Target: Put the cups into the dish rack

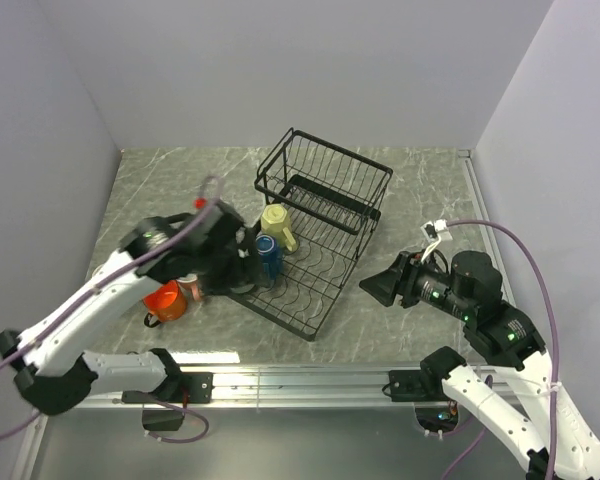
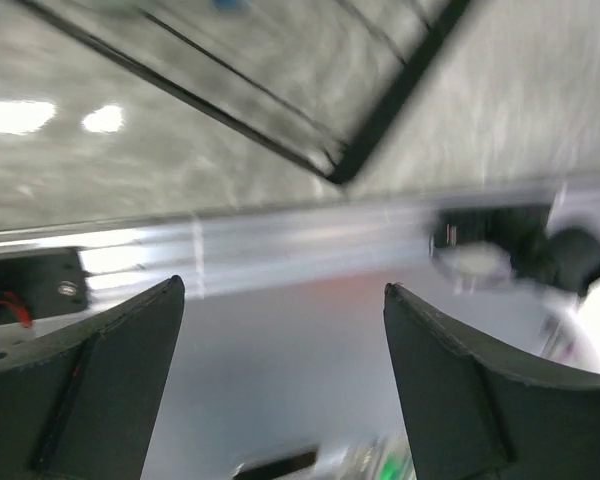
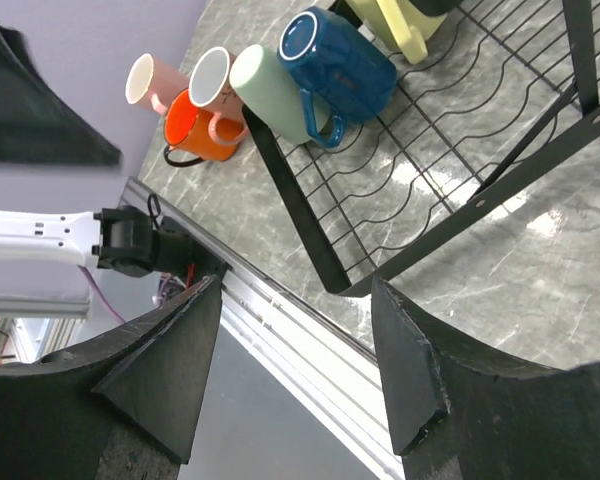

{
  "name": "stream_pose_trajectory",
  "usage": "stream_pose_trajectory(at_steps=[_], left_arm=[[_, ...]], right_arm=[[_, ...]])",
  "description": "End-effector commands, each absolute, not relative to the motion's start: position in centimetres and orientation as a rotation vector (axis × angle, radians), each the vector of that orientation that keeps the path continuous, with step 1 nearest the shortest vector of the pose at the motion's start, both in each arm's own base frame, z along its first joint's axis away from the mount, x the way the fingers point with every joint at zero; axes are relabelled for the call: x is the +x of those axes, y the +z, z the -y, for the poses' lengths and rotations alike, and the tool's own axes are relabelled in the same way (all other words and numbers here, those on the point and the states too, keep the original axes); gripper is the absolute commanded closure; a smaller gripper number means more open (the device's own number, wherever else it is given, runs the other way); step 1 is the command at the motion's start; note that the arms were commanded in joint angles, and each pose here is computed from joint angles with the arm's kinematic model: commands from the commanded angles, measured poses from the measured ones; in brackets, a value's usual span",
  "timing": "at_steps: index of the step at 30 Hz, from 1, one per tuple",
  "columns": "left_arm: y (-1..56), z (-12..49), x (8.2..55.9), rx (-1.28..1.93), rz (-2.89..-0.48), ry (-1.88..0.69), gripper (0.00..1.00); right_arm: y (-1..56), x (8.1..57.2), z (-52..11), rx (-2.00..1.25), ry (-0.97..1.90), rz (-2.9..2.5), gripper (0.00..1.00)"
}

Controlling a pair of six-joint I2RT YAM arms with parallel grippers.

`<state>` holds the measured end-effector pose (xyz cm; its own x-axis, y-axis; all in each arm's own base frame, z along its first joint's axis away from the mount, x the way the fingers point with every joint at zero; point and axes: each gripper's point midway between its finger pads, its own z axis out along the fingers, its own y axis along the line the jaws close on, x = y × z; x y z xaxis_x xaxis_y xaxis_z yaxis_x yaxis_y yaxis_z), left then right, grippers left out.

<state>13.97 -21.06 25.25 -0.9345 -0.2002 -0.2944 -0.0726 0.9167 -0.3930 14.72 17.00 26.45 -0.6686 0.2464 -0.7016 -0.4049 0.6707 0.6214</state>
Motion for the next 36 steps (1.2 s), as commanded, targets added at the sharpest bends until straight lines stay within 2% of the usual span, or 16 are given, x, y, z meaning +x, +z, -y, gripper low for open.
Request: stream_pose_trajectory(at_steps=[1, 7, 13, 23, 28, 32, 36], left_arm=[[25.6, 15.9, 16.7, -0.454, -2.609, -0.393, 0.16], [22.4, 11.2, 22.2, -0.582, -2.551, -0.121, 0.19], [18.3, 6.0, 25.3, -0.775, -2.517, -0.068, 0.22], [15.1, 6.9, 27.7, -0.733, -2.527, -0.157, 0.27], [13.8, 6.5, 28.5, -0.726, -2.551, -0.094, 0.28], [12.1, 6.3, 28.9, -0.729, -2.578, -0.044, 0.34], [10.8, 6.3, 29.2, -0.732, -2.605, -0.023, 0.5]], right_arm=[[27.2, 14.8, -17.6, -0.132, 1.066, -2.016, 0.32], [27.3, 14.4, -18.1, -0.146, 1.107, -2.031, 0.33], [27.5, 13.7, -16.9, -0.126, 1.06, -2.026, 0.33], [26.7, 12.9, -16.0, -0.105, 1.037, -2.04, 0.33], [26.6, 13.0, -16.4, -0.113, 1.052, -2.044, 0.33], [26.4, 13.1, -16.4, -0.111, 1.049, -2.05, 0.33], [26.3, 13.1, -16.2, -0.109, 1.035, -2.054, 0.33]])
